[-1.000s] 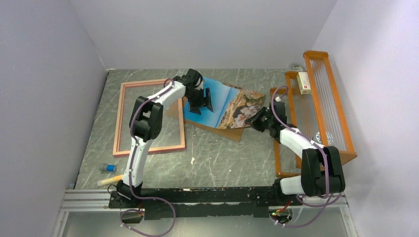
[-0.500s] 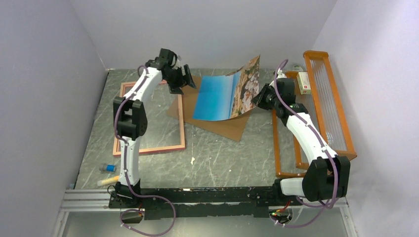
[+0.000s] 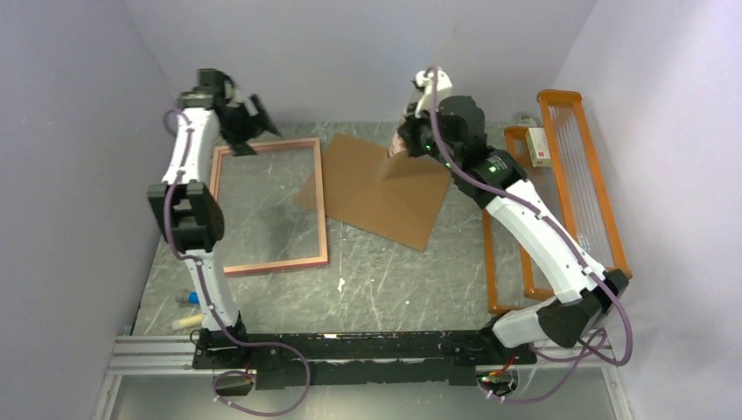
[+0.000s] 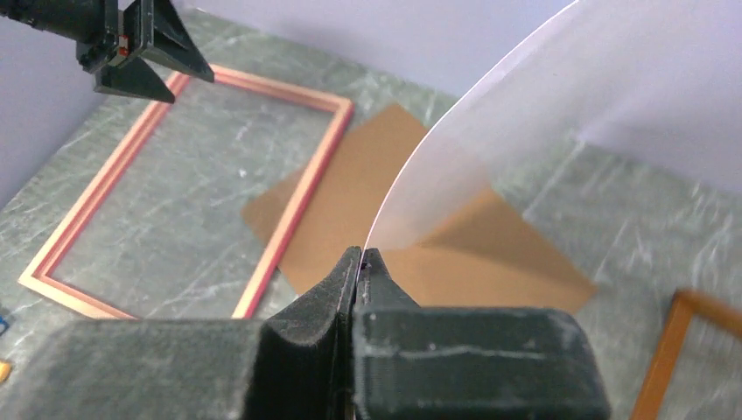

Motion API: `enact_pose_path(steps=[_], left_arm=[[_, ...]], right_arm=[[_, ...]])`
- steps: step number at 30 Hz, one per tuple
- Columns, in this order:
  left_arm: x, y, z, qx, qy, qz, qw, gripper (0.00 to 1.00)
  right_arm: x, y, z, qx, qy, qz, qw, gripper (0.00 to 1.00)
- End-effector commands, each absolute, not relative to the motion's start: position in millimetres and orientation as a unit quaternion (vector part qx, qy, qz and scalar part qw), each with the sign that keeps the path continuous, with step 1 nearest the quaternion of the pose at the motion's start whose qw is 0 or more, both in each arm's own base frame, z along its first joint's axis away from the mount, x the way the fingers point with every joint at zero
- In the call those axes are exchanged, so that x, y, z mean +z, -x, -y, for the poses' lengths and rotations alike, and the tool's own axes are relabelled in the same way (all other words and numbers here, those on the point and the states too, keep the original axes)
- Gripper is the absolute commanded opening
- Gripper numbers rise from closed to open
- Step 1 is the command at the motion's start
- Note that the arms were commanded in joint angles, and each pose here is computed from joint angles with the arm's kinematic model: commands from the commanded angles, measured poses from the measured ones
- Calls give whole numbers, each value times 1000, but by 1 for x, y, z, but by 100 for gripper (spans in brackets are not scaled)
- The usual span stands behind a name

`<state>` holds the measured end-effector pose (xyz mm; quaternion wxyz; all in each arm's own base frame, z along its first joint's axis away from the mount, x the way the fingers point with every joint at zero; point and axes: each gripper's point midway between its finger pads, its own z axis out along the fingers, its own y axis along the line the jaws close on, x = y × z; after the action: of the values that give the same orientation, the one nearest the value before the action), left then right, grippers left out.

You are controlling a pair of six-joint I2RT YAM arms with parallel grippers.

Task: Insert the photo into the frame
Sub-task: Pick up the photo at the center of the board, then turn over the photo.

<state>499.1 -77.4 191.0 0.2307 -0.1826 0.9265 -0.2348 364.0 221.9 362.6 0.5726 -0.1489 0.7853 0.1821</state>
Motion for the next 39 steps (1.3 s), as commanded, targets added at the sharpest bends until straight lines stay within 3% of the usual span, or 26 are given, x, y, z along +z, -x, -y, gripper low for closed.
enact_pose_path(steps=[1,9,15,23,35,39], left_arm=[[255,-481,-14,-210,237,-900,300,94],[266,-460,-39,-254,250,-881,310,94],[268,-456,-51,-296,260,-866,307,94],[258,-447,-35,-371,272,-843,279,94],[186,-397,-38,-298,329,-875,196,94],[170,-382,-25,-320,339,-867,177,94]], right_arm=[[389,-361,-262,113,245,-753,600,0],[304,-300,-375,12,501,-708,498,0],[260,-265,-407,-26,576,-683,448,0],[246,-258,-405,-17,576,-680,452,0],[227,-266,-377,-41,518,-678,520,0],[242,-267,-368,-15,464,-686,560,0]])
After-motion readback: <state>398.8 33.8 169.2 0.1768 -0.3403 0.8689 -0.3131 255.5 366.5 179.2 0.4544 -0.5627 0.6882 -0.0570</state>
